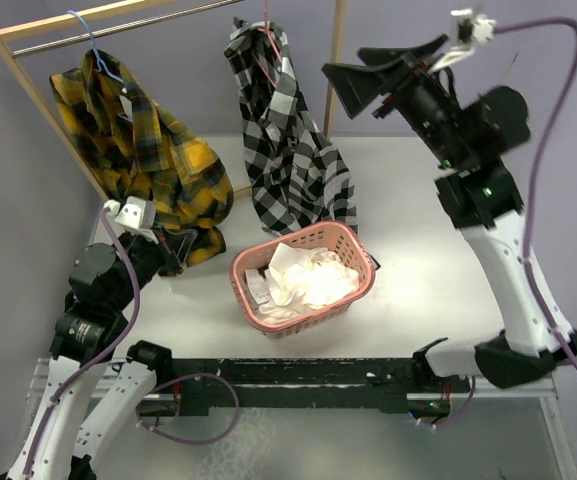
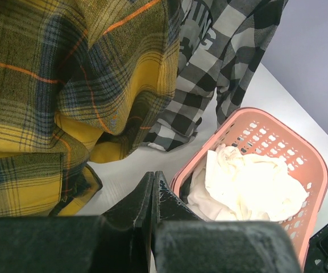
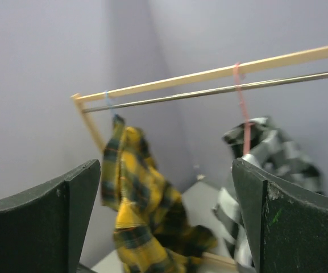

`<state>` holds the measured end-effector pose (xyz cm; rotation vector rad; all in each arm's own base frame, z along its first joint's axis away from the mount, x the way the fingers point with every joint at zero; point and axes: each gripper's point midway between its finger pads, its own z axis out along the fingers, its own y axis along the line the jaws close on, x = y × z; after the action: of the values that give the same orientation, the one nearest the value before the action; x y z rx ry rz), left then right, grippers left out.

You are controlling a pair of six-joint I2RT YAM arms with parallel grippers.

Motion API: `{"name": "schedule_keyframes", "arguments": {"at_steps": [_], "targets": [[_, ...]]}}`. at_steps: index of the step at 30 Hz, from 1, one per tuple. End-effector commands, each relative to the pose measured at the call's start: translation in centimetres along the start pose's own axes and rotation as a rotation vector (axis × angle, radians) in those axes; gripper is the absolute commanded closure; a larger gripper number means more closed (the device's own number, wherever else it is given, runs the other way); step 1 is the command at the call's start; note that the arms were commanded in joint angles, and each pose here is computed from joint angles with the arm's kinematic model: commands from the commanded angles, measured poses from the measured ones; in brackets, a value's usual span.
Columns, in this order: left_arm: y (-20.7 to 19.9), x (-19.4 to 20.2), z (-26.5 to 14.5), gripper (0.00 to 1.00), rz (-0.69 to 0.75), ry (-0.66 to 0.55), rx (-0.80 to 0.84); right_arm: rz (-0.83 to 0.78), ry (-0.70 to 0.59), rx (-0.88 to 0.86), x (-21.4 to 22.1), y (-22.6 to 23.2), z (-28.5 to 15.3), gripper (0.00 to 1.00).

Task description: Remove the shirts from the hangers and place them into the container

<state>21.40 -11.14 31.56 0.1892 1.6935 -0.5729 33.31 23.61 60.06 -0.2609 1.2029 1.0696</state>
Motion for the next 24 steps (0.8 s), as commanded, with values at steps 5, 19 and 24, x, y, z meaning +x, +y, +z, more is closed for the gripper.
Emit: {"name": "schedule_keyframes", "arguments": {"at_steps": [5,19,24], "targets": [[0.2,-0.8,0.3,1.00,0.013,-0.029,-0.007,-0.251,-0.081,-0.038,0.7,3.5,-5.8,0.00],[0.2,-1.5,-0.7,1.00,0.019,-0.070,-0.025,-0.066,0.165,-0.577,2.3,12.7,-6.7,1.00],[0.3,-1.6,-0.9,1.00,0.017,-0.076,-0.028,-0.048,0.240,-0.398,2.9,8.9,-5.3,1.00]]}}
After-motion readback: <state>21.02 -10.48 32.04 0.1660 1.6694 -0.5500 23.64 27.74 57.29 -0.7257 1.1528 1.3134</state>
